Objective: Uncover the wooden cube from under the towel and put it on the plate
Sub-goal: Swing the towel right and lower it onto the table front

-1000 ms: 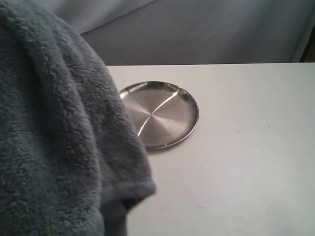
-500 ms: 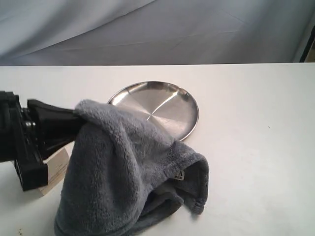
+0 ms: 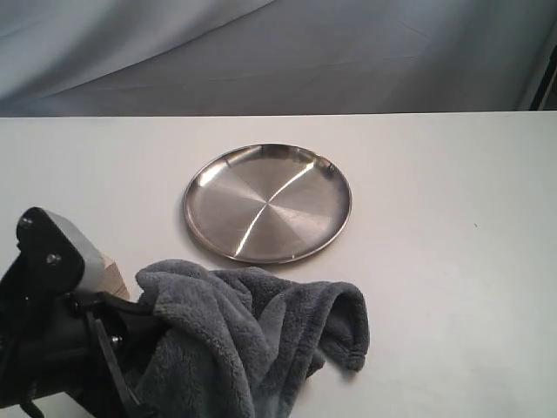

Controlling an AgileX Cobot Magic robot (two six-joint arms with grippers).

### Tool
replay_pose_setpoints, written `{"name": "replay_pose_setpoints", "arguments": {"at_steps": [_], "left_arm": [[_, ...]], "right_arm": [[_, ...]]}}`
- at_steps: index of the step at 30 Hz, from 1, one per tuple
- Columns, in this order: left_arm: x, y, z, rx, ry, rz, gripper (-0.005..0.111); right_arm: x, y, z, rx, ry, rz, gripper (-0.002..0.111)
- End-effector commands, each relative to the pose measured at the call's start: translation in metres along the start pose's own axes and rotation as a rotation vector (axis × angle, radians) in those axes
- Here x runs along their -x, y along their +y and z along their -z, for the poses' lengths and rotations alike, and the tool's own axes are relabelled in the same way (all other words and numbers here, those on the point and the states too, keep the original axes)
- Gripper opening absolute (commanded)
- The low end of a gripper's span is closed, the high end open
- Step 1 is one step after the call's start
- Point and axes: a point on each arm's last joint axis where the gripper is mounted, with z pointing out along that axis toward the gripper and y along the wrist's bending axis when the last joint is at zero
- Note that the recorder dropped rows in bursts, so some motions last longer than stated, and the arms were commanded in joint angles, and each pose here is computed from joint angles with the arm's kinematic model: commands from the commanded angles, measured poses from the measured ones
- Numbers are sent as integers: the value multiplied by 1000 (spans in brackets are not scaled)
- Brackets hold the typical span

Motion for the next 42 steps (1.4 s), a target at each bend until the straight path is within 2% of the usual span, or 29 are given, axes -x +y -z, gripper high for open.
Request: {"name": "replay_pose_setpoints", "arguments": {"at_steps": [1,9,14,17,19,21,23,25,34,42], "left_arm": [[-16,2,-19,-2,123,45,0],[-39,9,-45,37,297,67,0],[-45,10,-50,38,335,72,7],[-46,10,-50,33,340,73,24],[-46,9,-51,31,339,74,40],[-46,9,-51,29,339,74,64],[-46,9,-51,30,339,75,84],[-46,9,-51,30,339,77,95],[-35,6,-41,11,269,123,96],[-7,-3,-5,-34,41,103,96]], "right_arm": [[-1,0,0,1,-6,-2,0],[-1,0,0,1,-6,-2,0],[-1,0,0,1,-6,-2,0],[-1,0,0,1,-6,-2,0],[-1,0,0,1,-6,-2,0],[-1,0,0,1,-6,-2,0],[-1,0,0,1,-6,-2,0],[-1,0,0,1,-6,-2,0],[-1,0,0,1,-6,-2,0],[-1,0,0,1,-6,-2,0]]}}
